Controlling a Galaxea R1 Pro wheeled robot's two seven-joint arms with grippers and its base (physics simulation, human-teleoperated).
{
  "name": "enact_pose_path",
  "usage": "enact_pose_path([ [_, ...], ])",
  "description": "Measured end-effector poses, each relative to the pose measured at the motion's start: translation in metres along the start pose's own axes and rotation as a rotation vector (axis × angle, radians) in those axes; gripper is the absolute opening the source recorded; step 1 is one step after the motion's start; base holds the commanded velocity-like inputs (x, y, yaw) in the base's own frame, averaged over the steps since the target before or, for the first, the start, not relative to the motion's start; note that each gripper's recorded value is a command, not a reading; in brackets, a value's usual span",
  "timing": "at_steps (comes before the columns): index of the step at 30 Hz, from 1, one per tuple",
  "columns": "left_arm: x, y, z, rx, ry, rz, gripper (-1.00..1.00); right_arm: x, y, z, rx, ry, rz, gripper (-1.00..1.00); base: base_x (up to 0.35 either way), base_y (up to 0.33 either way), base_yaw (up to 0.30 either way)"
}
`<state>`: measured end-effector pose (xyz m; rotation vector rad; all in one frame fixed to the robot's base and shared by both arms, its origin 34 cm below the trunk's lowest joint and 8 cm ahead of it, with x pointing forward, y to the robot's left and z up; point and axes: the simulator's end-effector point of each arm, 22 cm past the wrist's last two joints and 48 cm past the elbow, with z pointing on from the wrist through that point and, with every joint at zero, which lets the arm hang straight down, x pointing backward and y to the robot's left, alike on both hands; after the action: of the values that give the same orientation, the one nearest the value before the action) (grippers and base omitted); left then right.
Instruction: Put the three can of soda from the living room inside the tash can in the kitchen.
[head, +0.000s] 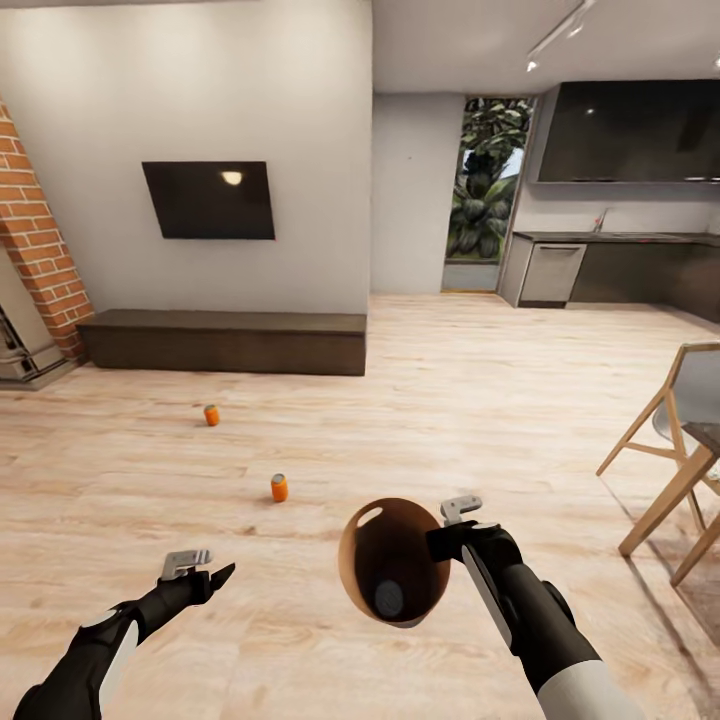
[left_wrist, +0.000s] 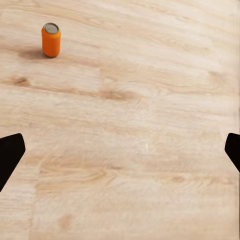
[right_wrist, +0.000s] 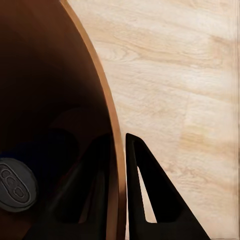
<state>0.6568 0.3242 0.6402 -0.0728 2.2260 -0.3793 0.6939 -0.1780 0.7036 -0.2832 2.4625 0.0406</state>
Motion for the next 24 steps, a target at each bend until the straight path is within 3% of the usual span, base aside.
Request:
enact_pose_path([
  [8,-0.0027,-0.0008,-0.0009,0.001,-0.005,0.001,1.0,-0.002,-0.0003,-0.0018,0.001,-0.005,-0.001,-1.0,0.048,0.0,-0.194],
  [24,-0.0039,-0.0009,-0.0012,0.001,-0.006,0.001,1.0,-0.0028,0.0006,-0.0021,0.001,-0.007,-0.003,-1.0,0.306,0.0,-0.011],
])
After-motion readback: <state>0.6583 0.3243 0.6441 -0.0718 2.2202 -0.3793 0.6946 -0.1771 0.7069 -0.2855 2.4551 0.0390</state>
